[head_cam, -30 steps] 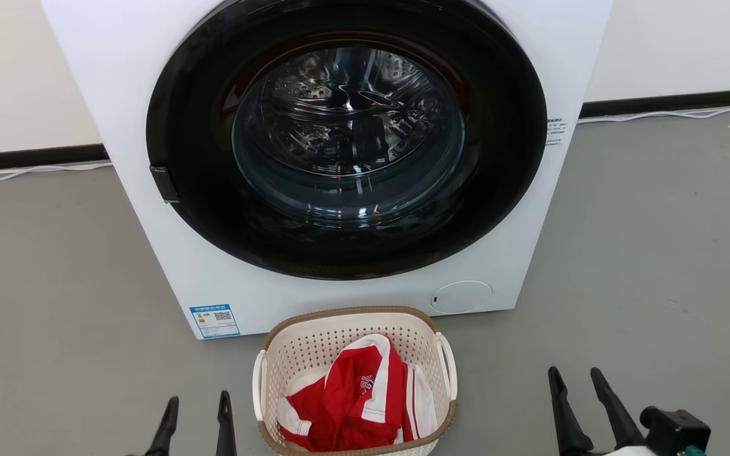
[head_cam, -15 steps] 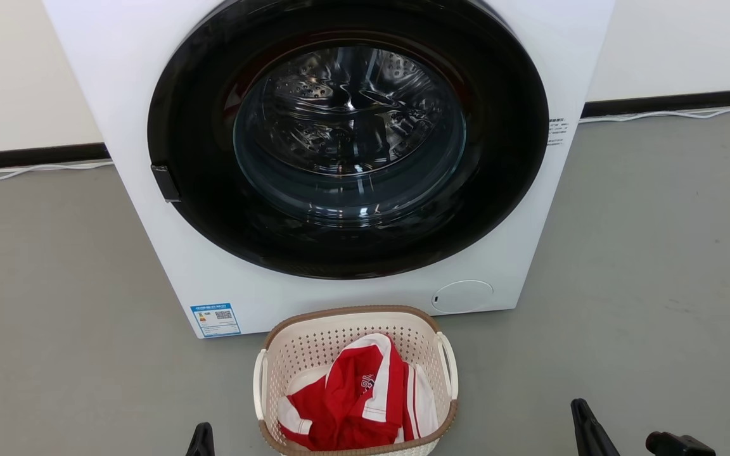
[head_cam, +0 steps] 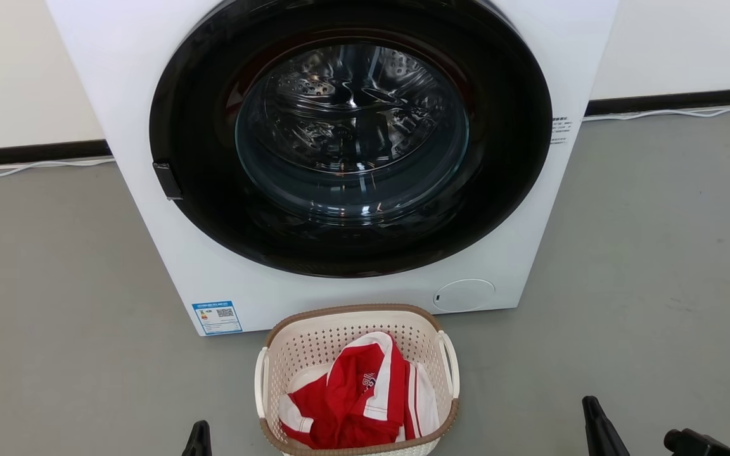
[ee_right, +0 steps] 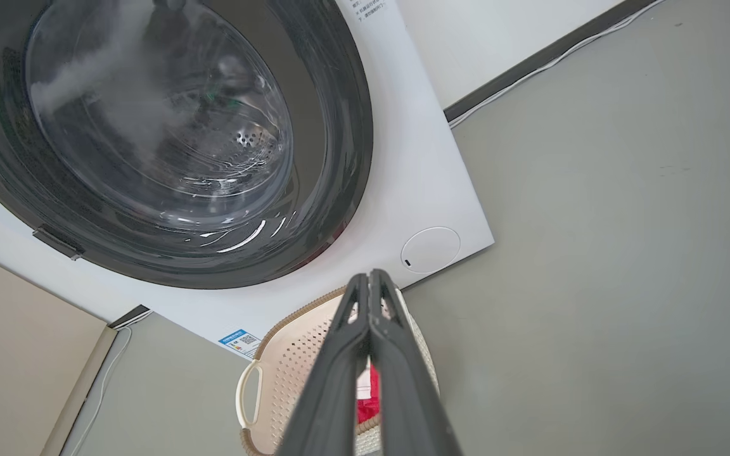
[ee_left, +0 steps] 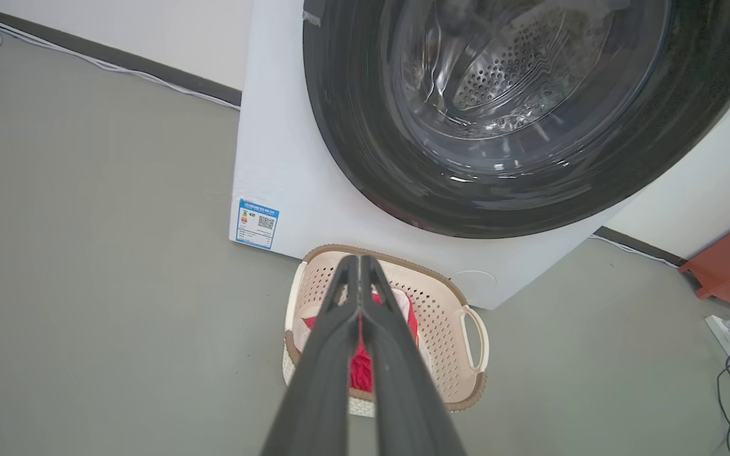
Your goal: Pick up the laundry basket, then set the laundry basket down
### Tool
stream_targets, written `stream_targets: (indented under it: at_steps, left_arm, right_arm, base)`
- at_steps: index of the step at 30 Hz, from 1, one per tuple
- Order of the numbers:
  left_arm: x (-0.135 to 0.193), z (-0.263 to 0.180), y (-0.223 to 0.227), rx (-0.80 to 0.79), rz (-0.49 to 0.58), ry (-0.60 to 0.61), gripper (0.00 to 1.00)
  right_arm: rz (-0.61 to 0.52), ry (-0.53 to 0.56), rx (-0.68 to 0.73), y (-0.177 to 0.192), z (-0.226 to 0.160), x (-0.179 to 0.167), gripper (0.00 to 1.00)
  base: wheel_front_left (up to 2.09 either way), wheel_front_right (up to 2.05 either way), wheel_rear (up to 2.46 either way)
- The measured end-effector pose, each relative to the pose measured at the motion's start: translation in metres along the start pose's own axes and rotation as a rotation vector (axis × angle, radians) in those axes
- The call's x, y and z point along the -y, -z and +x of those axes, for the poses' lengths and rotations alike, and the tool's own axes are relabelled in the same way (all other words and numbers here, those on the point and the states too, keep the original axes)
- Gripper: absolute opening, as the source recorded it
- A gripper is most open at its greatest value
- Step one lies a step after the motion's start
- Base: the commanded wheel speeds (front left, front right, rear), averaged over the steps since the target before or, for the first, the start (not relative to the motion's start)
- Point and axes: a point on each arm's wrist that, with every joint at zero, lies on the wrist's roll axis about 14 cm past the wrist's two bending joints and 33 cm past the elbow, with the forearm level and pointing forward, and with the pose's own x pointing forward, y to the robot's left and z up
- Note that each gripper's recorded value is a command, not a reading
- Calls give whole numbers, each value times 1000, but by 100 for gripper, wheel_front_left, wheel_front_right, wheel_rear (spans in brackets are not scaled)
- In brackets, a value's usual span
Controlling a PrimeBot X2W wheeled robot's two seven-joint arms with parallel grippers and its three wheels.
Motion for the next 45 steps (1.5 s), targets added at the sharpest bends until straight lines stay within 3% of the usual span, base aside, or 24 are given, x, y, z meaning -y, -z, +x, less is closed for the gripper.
stream_targets:
  at_steps: [45]
  left_arm:
    - [-6,24,-11,-47,-519,-3,0]
  right_arm:
    - [465,23,28,-24,17,1,0]
  base:
    - [0,0,0]
